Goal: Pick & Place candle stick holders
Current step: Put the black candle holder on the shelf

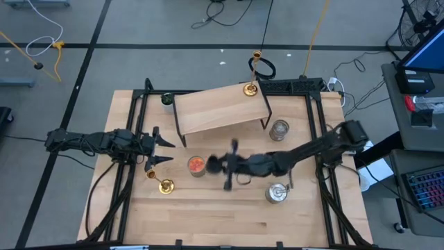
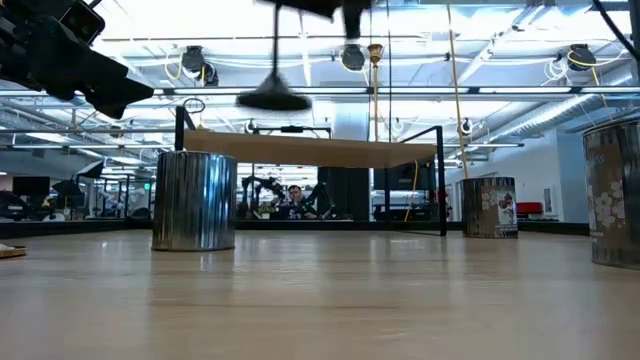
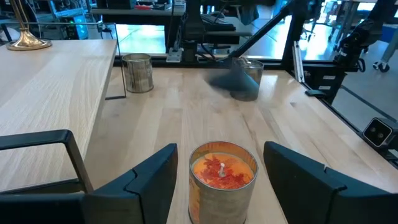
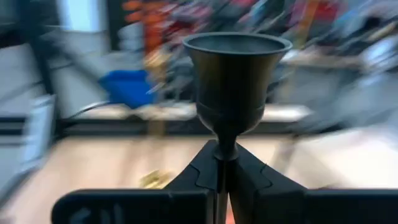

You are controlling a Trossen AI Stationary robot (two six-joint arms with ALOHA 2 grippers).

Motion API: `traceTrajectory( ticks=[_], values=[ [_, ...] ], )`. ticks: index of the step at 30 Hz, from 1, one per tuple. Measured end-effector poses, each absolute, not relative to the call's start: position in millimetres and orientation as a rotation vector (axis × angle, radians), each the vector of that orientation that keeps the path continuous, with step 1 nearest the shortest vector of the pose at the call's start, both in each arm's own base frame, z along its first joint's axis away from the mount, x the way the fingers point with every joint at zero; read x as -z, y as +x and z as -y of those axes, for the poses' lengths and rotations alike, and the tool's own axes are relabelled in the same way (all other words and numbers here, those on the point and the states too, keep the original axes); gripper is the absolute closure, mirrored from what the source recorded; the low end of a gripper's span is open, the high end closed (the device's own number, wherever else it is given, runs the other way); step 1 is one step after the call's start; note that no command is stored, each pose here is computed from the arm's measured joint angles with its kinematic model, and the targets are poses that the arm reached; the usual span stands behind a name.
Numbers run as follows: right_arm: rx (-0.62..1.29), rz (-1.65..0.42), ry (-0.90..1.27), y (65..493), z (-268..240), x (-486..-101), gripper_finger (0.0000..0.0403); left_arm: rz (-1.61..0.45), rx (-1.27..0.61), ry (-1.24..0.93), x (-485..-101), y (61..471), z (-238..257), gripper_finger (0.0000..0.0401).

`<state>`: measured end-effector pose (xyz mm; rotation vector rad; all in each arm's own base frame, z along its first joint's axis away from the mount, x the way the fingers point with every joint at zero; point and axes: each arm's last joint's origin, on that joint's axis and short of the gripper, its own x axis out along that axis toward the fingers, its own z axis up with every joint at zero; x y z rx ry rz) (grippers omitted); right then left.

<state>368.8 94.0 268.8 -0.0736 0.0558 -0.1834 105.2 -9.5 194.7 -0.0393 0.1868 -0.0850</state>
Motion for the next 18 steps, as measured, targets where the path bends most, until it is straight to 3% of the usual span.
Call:
traceTrajectory(
  ticks=[7,18],
  values=[
    [0.459,0.093,-0.186,355.1,-39.9,-316.9,0.0389,-0.183,0.085,-0.033,-195.1,105.2,9.5,0.0155],
    [0.668,0.070,-0.120,364.1,67.5,-298.5,0.0391,-0.172,0.086,-0.025,-196.1,105.4,9.5,0.0155]
  ],
)
